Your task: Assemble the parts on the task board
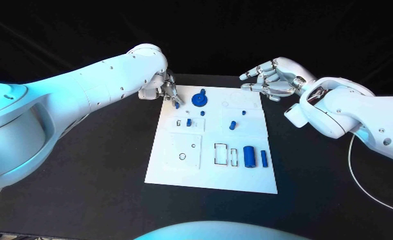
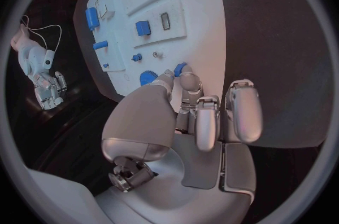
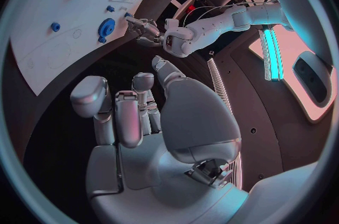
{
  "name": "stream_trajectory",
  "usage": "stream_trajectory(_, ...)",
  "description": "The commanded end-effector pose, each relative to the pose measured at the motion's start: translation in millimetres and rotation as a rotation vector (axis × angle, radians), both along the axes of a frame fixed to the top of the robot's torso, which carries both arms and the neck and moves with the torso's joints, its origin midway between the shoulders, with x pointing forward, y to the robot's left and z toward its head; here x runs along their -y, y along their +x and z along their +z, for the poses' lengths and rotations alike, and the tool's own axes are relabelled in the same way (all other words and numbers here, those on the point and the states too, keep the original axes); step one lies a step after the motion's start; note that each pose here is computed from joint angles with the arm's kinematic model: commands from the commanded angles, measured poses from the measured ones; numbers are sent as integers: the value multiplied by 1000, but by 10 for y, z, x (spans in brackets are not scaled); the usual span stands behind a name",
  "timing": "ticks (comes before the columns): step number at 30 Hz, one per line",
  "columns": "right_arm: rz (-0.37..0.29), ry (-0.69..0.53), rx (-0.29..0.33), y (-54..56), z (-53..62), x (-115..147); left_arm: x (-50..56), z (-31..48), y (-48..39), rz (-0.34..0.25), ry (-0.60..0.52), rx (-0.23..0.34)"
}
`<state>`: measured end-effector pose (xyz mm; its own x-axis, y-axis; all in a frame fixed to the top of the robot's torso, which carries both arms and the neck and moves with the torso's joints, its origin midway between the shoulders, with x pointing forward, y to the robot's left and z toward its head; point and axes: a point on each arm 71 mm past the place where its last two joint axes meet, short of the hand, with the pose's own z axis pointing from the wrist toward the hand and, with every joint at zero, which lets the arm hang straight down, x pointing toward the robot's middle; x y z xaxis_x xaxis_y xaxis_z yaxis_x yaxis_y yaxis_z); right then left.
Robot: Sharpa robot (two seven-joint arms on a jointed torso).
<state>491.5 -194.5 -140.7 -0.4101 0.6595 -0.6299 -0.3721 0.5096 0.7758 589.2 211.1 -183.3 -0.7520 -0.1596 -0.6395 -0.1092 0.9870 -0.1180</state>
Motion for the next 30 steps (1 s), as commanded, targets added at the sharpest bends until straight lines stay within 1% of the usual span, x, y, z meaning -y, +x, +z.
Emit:
stream_trajectory(1, 11, -2, -2, -4, -4, -10, 15, 4, 5, 1, -15, 9)
stream_trajectory(15, 14, -4, -6, -5, -7, -9, 13, -7, -7, -4, -1, -15)
stream_trajectory(24, 18, -4, -8, -7, -8, -13, -10, -22, -21, -10, 20, -46)
stream_trajectory(30, 19, -4, -8, -8, -8, -13, -26, -23, -20, -8, 17, -44)
